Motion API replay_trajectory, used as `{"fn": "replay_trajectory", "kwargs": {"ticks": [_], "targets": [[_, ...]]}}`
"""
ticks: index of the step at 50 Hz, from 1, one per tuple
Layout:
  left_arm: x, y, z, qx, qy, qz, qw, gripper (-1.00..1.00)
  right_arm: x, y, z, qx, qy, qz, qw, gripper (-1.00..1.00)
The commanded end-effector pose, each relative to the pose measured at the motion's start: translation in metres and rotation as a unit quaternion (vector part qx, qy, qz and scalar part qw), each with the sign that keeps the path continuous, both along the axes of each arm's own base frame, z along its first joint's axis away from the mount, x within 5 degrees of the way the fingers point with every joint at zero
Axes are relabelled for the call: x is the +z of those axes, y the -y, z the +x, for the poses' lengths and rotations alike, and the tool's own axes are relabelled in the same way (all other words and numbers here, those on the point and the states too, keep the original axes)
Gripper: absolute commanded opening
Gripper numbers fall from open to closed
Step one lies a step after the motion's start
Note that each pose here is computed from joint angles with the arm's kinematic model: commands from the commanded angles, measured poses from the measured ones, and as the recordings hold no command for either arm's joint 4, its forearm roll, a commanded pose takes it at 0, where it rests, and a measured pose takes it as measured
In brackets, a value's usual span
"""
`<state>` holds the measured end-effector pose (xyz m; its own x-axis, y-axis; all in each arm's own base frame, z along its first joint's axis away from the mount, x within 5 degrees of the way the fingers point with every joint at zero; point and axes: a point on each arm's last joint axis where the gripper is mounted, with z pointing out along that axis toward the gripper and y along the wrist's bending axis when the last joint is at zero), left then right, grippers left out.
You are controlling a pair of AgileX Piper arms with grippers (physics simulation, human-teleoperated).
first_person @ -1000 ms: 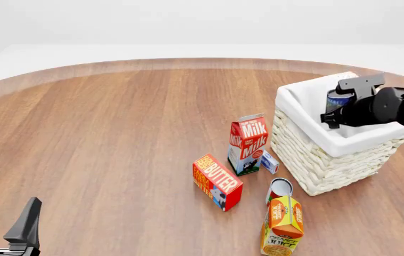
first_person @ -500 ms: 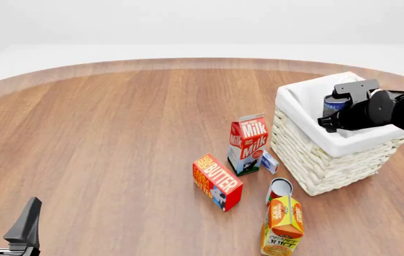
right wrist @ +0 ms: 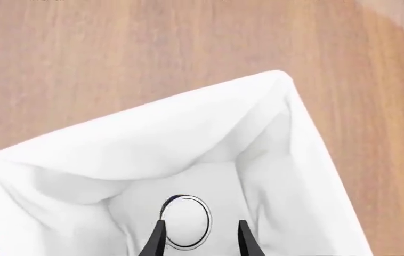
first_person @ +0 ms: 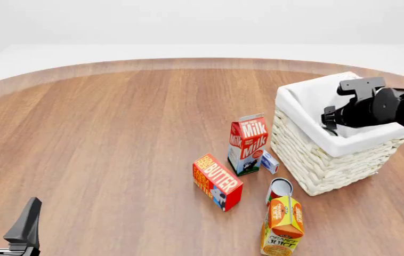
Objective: Pick up the alphabet soup, and put it in the basket.
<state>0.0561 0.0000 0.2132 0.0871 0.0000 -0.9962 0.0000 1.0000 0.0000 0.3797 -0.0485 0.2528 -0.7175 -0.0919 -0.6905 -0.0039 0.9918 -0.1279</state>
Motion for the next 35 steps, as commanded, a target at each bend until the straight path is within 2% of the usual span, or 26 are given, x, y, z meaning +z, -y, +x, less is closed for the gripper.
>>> {"fn": "replay_trajectory", "kwargs": {"ticks": [1,35], "targets": [[0.000,0.000,0.000,0.000,0.000,0.000,1.0000,1.00,0.004,0.001,-0.001,-0.004,0.006,0.002,1.0000,1.00],[0.000,0.000,0.000,0.000,0.000,0.000,1.0000,1.00,0.052,0.002,-0.033,-0.012,0.066,-0.006,0.9978,1.00]]}}
